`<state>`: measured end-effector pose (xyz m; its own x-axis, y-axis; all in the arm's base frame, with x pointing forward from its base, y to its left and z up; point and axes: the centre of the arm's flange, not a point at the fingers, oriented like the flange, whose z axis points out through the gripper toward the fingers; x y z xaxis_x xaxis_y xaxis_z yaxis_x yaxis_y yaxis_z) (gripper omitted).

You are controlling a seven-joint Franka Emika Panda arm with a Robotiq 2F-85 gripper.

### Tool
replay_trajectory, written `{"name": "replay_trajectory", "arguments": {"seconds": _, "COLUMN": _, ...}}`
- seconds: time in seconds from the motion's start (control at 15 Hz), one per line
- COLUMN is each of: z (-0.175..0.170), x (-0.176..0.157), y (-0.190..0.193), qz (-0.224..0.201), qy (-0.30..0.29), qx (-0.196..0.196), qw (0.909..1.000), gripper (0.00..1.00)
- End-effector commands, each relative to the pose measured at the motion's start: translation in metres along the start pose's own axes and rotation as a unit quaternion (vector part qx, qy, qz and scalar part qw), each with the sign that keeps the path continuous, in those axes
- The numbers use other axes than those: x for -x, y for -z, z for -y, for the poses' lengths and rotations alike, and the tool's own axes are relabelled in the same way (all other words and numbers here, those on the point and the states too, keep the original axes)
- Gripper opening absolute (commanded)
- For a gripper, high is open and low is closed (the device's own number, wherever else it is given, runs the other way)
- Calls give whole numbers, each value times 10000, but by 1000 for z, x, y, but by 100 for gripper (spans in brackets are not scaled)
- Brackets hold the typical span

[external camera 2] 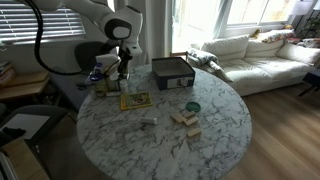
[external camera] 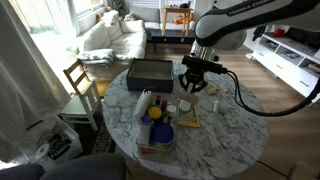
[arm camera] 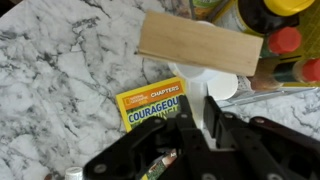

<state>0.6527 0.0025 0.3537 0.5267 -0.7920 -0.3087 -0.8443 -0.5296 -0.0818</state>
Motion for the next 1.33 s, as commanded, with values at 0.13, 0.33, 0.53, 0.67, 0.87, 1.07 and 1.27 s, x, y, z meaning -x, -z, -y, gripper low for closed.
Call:
{"name": "replay_trajectory", "arguments": {"seconds": 0.13, "z": 22, "x": -9, "y": -6, "qz": 77, "qy": -437, "qx": -141, "qw": 9989, "gripper": 5}}
{"name": "replay_trajectory", "arguments": {"seconds": 0.33, "z": 29, "x": -13, "y": -13, "qz": 103, "qy": -633, "qx": -201, "qw": 9977, "gripper": 5}}
{"name": "replay_trajectory", "arguments": {"seconds": 0.53, "z": 33, "x": -18, "y": -18, "qz": 80, "qy": -806, "qx": -263, "qw": 9964, "gripper": 5}}
{"name": "replay_trajectory", "arguments": {"seconds": 0.67, "z": 36, "x": -22, "y": -21, "qz": 41, "qy": -913, "qx": -359, "qw": 9952, "gripper": 5}}
{"name": "replay_trajectory", "arguments": {"seconds": 0.87, "z": 40, "x": -27, "y": -24, "qz": -75, "qy": -1065, "qx": -518, "qw": 9929, "gripper": 5}}
{"name": "replay_trajectory", "arguments": {"seconds": 1.07, "z": 40, "x": -33, "y": -28, "qz": -178, "qy": -1148, "qx": -549, "qw": 9917, "gripper": 5}}
{"name": "replay_trajectory", "arguments": {"seconds": 1.27, "z": 40, "x": -34, "y": -32, "qz": -171, "qy": -1096, "qx": -493, "qw": 9926, "gripper": 5}}
